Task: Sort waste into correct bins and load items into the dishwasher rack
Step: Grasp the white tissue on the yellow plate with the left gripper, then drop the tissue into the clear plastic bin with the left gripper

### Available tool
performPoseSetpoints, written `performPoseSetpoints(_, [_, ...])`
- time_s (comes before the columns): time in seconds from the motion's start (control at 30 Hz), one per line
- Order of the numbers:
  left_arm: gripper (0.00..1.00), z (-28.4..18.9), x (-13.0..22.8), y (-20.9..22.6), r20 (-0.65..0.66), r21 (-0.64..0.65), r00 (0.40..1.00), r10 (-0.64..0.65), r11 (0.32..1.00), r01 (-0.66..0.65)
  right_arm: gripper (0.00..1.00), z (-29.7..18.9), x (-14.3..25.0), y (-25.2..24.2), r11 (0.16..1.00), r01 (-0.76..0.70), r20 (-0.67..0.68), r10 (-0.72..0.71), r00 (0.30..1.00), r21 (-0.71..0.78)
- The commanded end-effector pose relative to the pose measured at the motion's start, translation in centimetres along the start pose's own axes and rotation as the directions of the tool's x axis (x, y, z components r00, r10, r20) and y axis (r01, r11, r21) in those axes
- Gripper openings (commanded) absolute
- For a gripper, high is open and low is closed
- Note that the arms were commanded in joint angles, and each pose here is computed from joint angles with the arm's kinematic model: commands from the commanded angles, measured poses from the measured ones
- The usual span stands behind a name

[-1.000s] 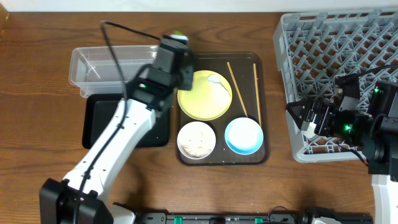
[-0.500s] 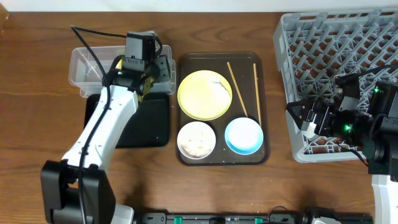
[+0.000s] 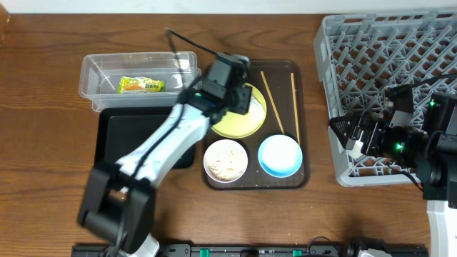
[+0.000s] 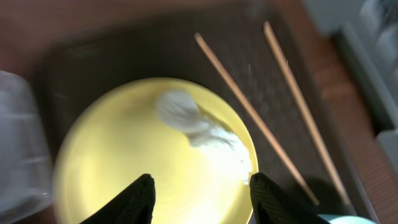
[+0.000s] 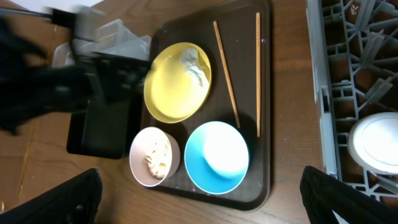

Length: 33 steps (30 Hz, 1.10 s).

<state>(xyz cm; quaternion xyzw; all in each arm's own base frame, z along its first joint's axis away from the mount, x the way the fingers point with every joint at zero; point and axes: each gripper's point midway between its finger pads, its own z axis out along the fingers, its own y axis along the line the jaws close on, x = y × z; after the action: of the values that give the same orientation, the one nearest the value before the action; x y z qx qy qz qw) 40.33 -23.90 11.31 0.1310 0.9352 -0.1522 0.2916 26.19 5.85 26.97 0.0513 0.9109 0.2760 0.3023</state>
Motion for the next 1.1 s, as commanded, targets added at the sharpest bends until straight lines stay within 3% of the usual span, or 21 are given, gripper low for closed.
performPoseSetpoints(0.0, [0.55, 2.8, 0.9, 0.0, -0.028, -0.007, 0.994, -0.108, 0.994, 0.108, 0.99, -0.1, 0.0, 0.5, 1.000, 0.025, -0.002, -0.025, 1.000, -0.009])
performPoseSetpoints(0.1, [0.58, 4.6, 1.4, -0.3, -0.038, 0.005, 0.972, -0.231, 0.973, 0.232, 0.99, -0.1, 0.0, 0.5, 1.000, 0.025, -0.002, -0.025, 1.000, -0.009])
performPoseSetpoints(0.37, [0.56, 7.9, 3.5, -0.6, -0.103, 0.035, 0.951, -0.292, 0.954, 0.297, 0.99, -0.1, 0.0, 0.5, 1.000, 0.025, -0.002, -0.025, 1.000, -0.009])
performPoseSetpoints(0.67, [0.12, 8.2, 5.0, -0.1, -0.152, 0.009, 0.957, -0.246, 0.968, 0.250, 0.99, -0.1, 0.1, 0.5, 1.000, 0.023, -0.005, -0.023, 1.000, -0.009])
performPoseSetpoints(0.7, [0.06, 8.0, 5.0, 0.1, -0.161, 0.003, 0.958, -0.237, 0.971, 0.241, 0.99, -0.1, 0.1, 0.5, 1.000, 0.023, -0.006, -0.023, 1.000, -0.009])
performPoseSetpoints(0.83, [0.06, 5.8, 3.8, 0.8, -0.154, -0.007, 0.957, -0.245, 0.969, 0.247, 0.99, -0.1, 0.3, 0.5, 1.000, 0.019, -0.012, -0.019, 1.000, -0.008])
performPoseSetpoints(1.07, [0.06, -2.2, -1.2, 2.5, 0.003, -0.036, 0.975, -0.221, 0.975, 0.221, 0.99, -0.1, 0.2, 0.5, 1.000, 0.020, -0.011, -0.020, 1.000, -0.008])
